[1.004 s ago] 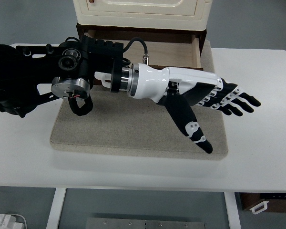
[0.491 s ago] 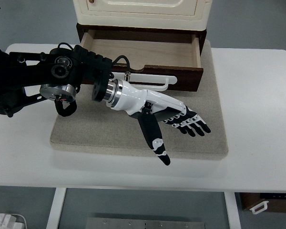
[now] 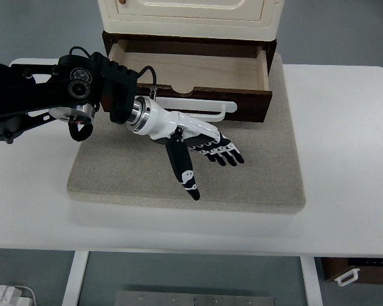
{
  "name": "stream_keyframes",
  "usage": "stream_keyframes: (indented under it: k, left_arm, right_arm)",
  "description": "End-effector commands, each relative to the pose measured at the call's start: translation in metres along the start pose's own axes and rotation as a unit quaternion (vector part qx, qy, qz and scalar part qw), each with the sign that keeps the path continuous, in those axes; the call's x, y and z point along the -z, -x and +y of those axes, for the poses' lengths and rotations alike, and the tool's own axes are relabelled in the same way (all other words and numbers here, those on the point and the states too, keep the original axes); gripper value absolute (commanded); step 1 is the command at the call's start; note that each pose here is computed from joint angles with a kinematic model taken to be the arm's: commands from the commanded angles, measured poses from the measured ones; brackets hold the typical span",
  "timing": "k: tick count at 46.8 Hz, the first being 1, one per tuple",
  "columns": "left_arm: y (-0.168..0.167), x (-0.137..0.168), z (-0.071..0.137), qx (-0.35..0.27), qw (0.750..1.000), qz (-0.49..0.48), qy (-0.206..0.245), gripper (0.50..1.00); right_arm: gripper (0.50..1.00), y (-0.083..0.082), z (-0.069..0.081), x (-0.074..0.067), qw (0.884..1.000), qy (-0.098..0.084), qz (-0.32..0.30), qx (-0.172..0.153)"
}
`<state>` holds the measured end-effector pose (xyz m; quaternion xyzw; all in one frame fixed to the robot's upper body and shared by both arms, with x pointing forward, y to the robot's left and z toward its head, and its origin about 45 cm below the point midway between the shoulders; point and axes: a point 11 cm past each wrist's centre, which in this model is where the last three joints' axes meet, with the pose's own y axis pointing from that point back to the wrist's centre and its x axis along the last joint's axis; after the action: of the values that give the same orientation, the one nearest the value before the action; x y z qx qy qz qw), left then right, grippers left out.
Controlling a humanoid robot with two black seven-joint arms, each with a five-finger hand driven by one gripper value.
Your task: Close the drawer under the combination cabinet
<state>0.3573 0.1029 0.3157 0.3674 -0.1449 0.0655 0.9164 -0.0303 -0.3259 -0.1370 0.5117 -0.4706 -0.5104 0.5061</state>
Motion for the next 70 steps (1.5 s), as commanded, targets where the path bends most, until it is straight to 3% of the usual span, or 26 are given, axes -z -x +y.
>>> stream_keyframes:
  k: [1,23,70]
  left_arm:
    - [-0.004,0.003,0.001,-0.007,1.0,-0.002,-0.006,1.0]
    - [-0.035,0.028,0.01,-0.051,0.998,0.003,-0.043,1.0]
    - [-0.088,0.051,0.039,-0.153,0.986,0.03,-0.064,1.0]
  right_arm:
    - [0.952,0.0,0.0,0.0,1.0,0.0,0.0,0.0]
    - [0.952,0.0,0.0,0.0,1.0,0.0,0.0,0.0]
    - [0.952,0.0,0.0,0.0,1.0,0.0,0.0,0.0]
